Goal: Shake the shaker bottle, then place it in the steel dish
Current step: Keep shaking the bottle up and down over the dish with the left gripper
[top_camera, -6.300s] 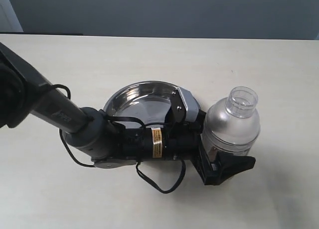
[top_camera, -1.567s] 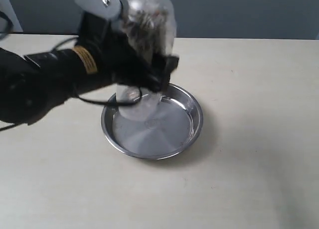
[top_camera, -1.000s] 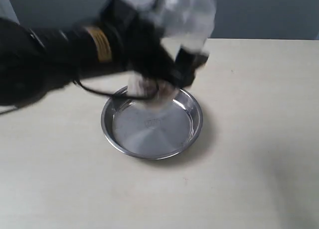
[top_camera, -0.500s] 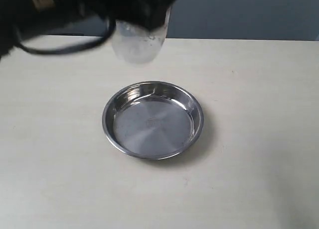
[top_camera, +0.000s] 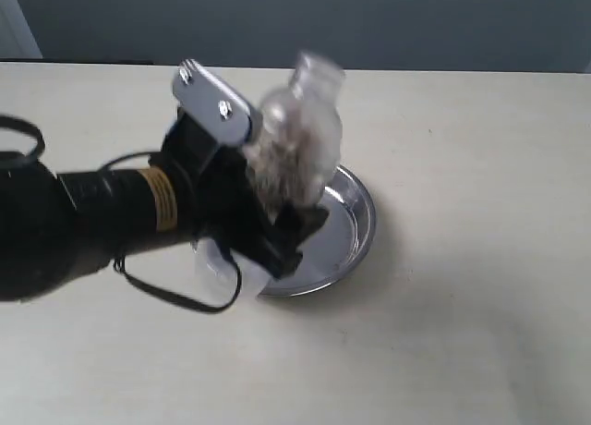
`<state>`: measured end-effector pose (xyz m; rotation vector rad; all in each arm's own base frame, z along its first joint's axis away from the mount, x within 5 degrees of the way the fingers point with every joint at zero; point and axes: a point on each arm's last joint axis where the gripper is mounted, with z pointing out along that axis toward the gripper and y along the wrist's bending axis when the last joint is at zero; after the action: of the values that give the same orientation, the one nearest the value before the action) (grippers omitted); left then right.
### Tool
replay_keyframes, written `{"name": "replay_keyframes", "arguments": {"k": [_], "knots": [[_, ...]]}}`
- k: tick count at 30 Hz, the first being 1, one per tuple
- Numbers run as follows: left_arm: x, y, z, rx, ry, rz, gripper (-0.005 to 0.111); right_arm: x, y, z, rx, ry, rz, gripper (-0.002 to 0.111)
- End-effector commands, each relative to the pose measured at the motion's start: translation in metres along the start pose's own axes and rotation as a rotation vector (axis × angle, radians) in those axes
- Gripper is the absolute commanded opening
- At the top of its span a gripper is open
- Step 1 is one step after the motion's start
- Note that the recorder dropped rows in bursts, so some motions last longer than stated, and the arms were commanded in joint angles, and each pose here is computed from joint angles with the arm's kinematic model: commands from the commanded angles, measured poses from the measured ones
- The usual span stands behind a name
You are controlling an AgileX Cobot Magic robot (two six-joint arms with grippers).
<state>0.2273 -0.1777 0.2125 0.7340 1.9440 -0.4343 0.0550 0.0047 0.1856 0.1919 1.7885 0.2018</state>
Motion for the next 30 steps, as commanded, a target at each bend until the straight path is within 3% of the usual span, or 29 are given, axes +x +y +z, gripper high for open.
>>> {"name": "replay_keyframes", "arguments": {"k": [1,2,3,5,6,7,8,9,10,11,12,14,15,16,17,18,19,20,22,23,24,26,27,28,29,30], "knots": [[-0.026,0.051,-0.016,-0.317,-0.292,-0.248,0.000,-0.001,0.000,0.000,-0.002,-0.011,-0.008,-0.001],[-0.025,0.058,-0.017,-0.366,-0.321,-0.362,0.000,-0.001,0.000,0.000,-0.002,-0.011,-0.008,-0.001],[-0.029,0.048,-0.015,-0.284,-0.301,-0.305,0.000,-0.001,0.000,0.000,-0.002,-0.011,-0.008,-0.001],[-0.039,0.004,-0.015,-0.016,-0.239,0.000,0.000,-0.001,0.000,0.000,-0.002,-0.011,-0.008,-0.001],[-0.039,-0.011,-0.016,0.061,-0.221,0.119,0.000,-0.001,0.000,0.000,-0.002,-0.011,-0.008,-0.001],[-0.038,-0.007,-0.016,0.038,-0.208,0.137,0.000,-0.001,0.000,0.000,-0.002,-0.011,-0.008,-0.001],[-0.035,0.013,-0.014,-0.063,-0.188,0.053,0.000,-0.001,0.000,0.000,-0.002,-0.011,-0.008,-0.001],[-0.030,0.039,-0.013,-0.203,-0.194,-0.111,0.000,-0.001,0.000,0.000,-0.002,-0.011,-0.008,-0.001],[-0.024,0.060,-0.014,-0.333,-0.226,-0.354,0.000,-0.001,0.000,0.000,-0.002,-0.011,-0.008,-0.001],[-0.022,0.062,-0.013,-0.349,-0.228,-0.463,0.000,-0.001,0.000,0.000,-0.002,-0.011,-0.008,-0.001],[-0.026,0.046,-0.012,-0.256,-0.188,-0.370,0.000,-0.001,0.000,0.000,-0.003,-0.011,-0.006,-0.001],[-0.034,-0.002,-0.016,-0.014,-0.134,0.089,0.000,-0.001,0.000,0.000,-0.003,-0.011,-0.004,-0.001],[-0.034,-0.012,-0.017,0.032,-0.133,0.184,0.000,-0.001,0.000,0.000,-0.003,-0.011,-0.004,-0.001],[-0.035,-0.002,-0.016,-0.014,-0.146,0.115,0.000,-0.001,0.000,0.000,-0.003,-0.011,-0.004,-0.001],[-0.032,0.019,-0.014,-0.110,-0.157,-0.032,0.000,-0.001,0.000,0.000,-0.002,-0.011,-0.006,-0.001],[-0.028,0.044,-0.013,-0.233,-0.185,-0.283,0.000,-0.001,0.000,0.000,-0.003,-0.011,-0.005,-0.001],[-0.024,0.055,-0.012,-0.298,-0.209,-0.483,0.000,-0.001,0.000,0.000,-0.002,-0.011,-0.008,-0.001],[-0.025,0.046,-0.011,-0.258,-0.180,-0.450,0.000,-0.001,0.000,0.000,-0.002,-0.011,-0.007,-0.001],[-0.030,0.002,-0.013,-0.043,-0.089,-0.005,0.000,-0.001,0.000,0.000,-0.003,-0.011,-0.005,-0.001],[-0.029,-0.010,-0.016,0.011,-0.084,0.144,0.000,-0.001,0.000,0.000,-0.003,-0.011,-0.005,-0.001],[-0.028,-0.006,-0.017,-0.005,-0.108,0.117,0.000,-0.001,0.000,0.000,-0.003,-0.011,-0.005,-0.001],[-0.026,0.033,-0.016,-0.187,-0.196,-0.229,0.000,-0.001,0.000,0.000,-0.003,-0.011,-0.005,-0.001],[-0.022,0.050,-0.016,-0.284,-0.238,-0.465,0.000,-0.001,0.000,0.000,-0.002,-0.011,-0.007,-0.001],[-0.022,0.046,-0.015,-0.264,-0.224,-0.480,0.000,-0.001,0.000,0.000,-0.002,-0.011,-0.008,-0.001],[-0.025,0.031,-0.013,-0.178,-0.168,-0.327,0.000,-0.001,0.000,0.000,-0.003,-0.011,-0.006,-0.001],[-0.025,0.008,-0.012,-0.062,-0.108,-0.096,0.000,-0.001,0.000,0.000,-0.003,-0.011,-0.006,-0.001]]}}
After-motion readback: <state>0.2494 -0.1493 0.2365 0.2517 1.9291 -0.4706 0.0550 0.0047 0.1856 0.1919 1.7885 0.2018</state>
